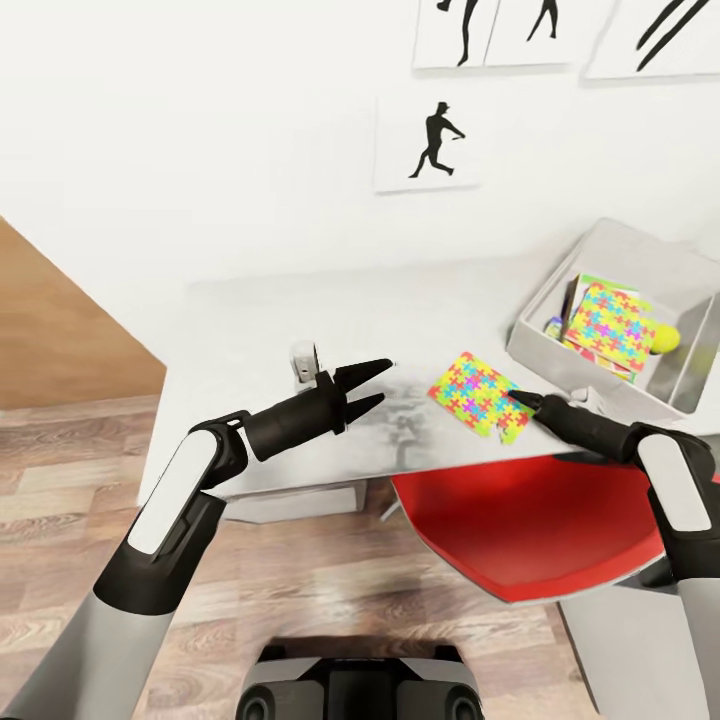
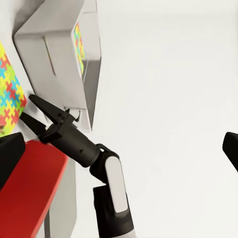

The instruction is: Put all the toys in the child's room - the three board games (two on the bed and one on the table), the two jigsaw puzzles on the table, and the tennis ball on the table - inside the toy box on the table in the child's room.

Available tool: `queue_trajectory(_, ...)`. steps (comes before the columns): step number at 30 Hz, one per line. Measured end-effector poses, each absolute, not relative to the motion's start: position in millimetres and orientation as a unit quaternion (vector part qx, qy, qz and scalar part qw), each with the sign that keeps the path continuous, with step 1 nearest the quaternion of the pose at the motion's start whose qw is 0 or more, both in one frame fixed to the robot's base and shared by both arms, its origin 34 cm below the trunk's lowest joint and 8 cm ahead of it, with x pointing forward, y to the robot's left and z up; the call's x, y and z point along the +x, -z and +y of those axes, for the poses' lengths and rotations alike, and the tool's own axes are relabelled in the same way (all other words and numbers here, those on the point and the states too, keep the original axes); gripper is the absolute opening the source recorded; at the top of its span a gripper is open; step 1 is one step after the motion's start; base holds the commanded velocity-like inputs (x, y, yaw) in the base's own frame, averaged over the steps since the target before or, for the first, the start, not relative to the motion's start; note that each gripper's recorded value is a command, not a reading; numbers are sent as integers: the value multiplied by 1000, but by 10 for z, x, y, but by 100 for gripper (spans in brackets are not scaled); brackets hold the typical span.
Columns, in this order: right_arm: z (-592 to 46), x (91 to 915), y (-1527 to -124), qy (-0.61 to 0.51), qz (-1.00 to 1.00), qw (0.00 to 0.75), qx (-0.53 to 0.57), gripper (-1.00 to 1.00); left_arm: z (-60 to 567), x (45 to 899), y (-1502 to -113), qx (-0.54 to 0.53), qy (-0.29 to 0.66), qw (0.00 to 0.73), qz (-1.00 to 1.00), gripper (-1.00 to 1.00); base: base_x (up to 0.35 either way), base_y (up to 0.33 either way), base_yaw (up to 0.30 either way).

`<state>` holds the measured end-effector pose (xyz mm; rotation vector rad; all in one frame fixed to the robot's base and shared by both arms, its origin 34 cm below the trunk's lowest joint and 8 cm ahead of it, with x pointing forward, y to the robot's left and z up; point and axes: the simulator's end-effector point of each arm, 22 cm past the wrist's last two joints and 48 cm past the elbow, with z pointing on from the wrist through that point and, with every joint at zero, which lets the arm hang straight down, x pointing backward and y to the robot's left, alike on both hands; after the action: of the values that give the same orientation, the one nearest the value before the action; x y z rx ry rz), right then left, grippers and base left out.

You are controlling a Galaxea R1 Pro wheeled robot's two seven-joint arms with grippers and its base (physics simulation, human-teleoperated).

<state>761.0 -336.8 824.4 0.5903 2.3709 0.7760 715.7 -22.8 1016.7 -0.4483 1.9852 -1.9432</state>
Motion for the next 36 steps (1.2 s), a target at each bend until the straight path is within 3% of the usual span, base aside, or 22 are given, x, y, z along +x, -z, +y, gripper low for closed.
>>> queue_trajectory(8,-3379,7612,-8244,-291,886,285,222,100,-233,7159,-10174,-157,682,163,695,100,0,0,159)
queue_trajectory(27,-3379,7614,-8247,-294,884,285,225,100,-238,7160,-10172,-157,682,163,695,100,0,0,25)
queue_trajectory(36,-3397,7612,-8243,-289,886,286,223,100,-241,7157,-10174,-157,682,162,695,100,0,0,195)
